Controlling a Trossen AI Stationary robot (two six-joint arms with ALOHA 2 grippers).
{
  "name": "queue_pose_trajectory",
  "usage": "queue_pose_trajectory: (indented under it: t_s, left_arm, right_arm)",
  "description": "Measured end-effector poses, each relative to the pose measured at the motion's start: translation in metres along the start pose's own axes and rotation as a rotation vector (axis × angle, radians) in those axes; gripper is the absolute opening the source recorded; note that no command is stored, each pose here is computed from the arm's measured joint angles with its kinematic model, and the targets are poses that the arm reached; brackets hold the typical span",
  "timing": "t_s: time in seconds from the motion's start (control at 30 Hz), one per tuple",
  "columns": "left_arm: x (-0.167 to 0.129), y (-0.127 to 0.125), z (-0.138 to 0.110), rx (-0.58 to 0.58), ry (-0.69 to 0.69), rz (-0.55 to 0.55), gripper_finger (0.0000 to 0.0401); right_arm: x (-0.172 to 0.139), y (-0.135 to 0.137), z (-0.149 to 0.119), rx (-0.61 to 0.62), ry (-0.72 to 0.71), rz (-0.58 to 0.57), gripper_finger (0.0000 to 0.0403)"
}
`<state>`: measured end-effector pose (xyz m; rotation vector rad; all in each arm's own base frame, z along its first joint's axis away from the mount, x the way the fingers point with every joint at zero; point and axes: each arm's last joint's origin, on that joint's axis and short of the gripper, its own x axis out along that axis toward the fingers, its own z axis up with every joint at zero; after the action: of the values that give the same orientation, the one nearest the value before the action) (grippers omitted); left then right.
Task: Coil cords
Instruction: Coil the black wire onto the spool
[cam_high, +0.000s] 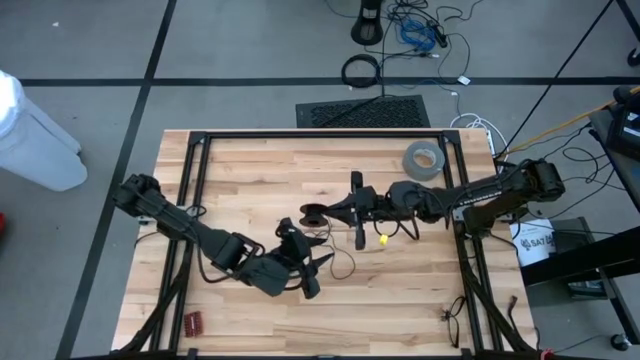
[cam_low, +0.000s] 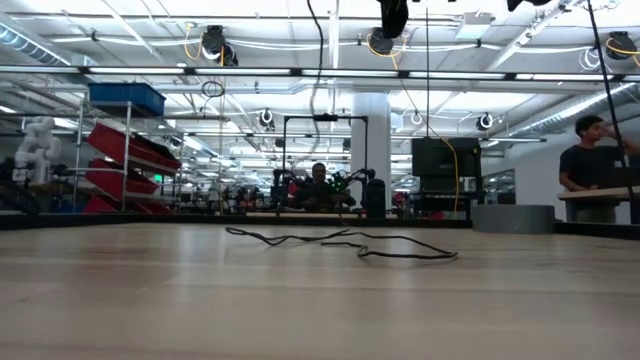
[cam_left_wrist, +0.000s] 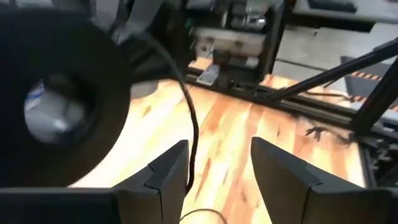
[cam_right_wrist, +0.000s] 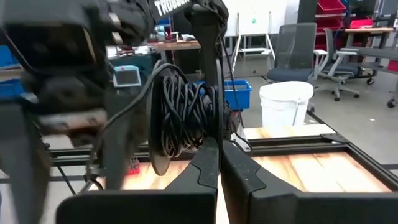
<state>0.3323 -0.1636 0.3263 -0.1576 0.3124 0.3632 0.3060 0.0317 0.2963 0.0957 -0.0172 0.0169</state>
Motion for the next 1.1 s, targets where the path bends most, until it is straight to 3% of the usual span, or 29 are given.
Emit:
queue_pose_trajectory:
  t_s: [0.27, 0.47, 0.8, 0.93, 1.1]
  left_arm:
    - [0.004, 0.0, -0.012, -0.022, 0.01, 0.031, 0.018]
    - [-0.007, -0.008, -0.02, 0.024, 0.028, 0.019, 0.018]
    - [-0.025, 0.0, -0.039, 0.155, 0.25, -0.001, 0.018]
    - [-0.029, -0.007, -0.042, 0.216, 0.229, -0.027, 0.018]
    - [-0.015, -0.003, -0.07, 0.227, 0.113, 0.034, 0.018]
  right_arm:
    - [-0.001, 0.005, 0.002, 0.008, -0.019, 0.017, 0.0]
    - [-0.001, 0.007, 0.001, 0.021, -0.015, 0.047, 0.0]
    - [-0.007, 0.015, 0.008, 0.023, -0.029, 0.079, 0.0]
    - [-0.01, 0.017, 0.011, 0.025, -0.038, 0.085, 0.0]
    - [-0.01, 0.018, 0.012, 0.025, -0.048, 0.131, 0.0]
